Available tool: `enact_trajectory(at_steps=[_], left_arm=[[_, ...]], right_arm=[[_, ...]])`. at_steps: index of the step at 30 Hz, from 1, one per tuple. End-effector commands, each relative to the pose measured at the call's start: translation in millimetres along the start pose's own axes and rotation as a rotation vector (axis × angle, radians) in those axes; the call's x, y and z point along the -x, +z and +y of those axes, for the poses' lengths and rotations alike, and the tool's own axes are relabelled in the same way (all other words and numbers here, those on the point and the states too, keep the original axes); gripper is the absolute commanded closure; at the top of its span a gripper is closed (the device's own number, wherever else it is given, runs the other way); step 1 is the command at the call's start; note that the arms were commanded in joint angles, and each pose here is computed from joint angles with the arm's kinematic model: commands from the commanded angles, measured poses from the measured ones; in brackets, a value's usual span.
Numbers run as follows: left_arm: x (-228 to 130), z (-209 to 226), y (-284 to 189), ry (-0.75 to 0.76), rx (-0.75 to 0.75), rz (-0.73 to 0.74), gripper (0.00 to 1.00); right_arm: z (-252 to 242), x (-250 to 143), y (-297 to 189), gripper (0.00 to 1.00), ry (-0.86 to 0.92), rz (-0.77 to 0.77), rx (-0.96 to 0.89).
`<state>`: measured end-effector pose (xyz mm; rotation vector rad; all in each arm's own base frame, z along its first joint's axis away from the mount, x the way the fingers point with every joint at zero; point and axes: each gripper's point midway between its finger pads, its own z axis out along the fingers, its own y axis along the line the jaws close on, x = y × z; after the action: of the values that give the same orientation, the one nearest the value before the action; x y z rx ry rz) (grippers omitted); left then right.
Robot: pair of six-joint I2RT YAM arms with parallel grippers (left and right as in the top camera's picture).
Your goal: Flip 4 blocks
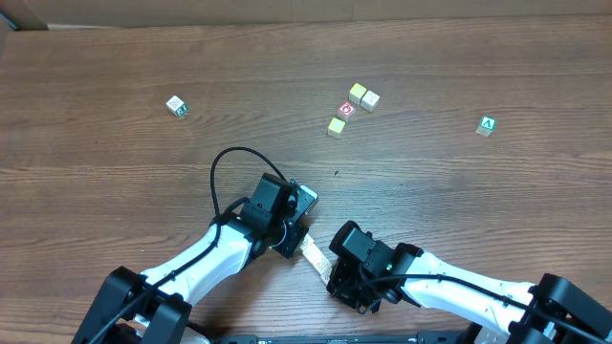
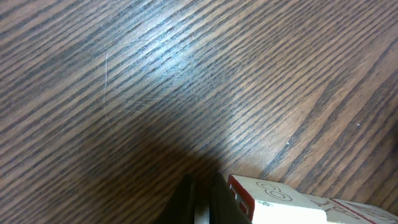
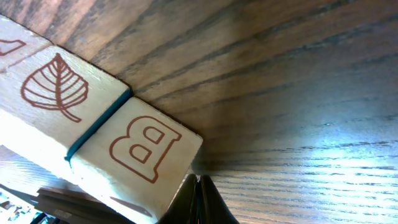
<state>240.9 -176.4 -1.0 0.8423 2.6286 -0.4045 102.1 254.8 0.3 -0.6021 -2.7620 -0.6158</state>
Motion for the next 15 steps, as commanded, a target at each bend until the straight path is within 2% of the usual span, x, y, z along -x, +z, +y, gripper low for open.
enact_trajectory(at_steps=[1,15], left_arm=[[-7.6,-7.0,3.7,0.009,-0.030,0.024,0.96],[-6.3,-7.0,3.7,0.011,-0.030,0.019,0.96]], right_arm=[[11.0,-0.4,-1.4,0.96,-0.010,0.001,0.031],[14.8,-2.0,-1.6,0.96,-0.016,0.011,0.046]])
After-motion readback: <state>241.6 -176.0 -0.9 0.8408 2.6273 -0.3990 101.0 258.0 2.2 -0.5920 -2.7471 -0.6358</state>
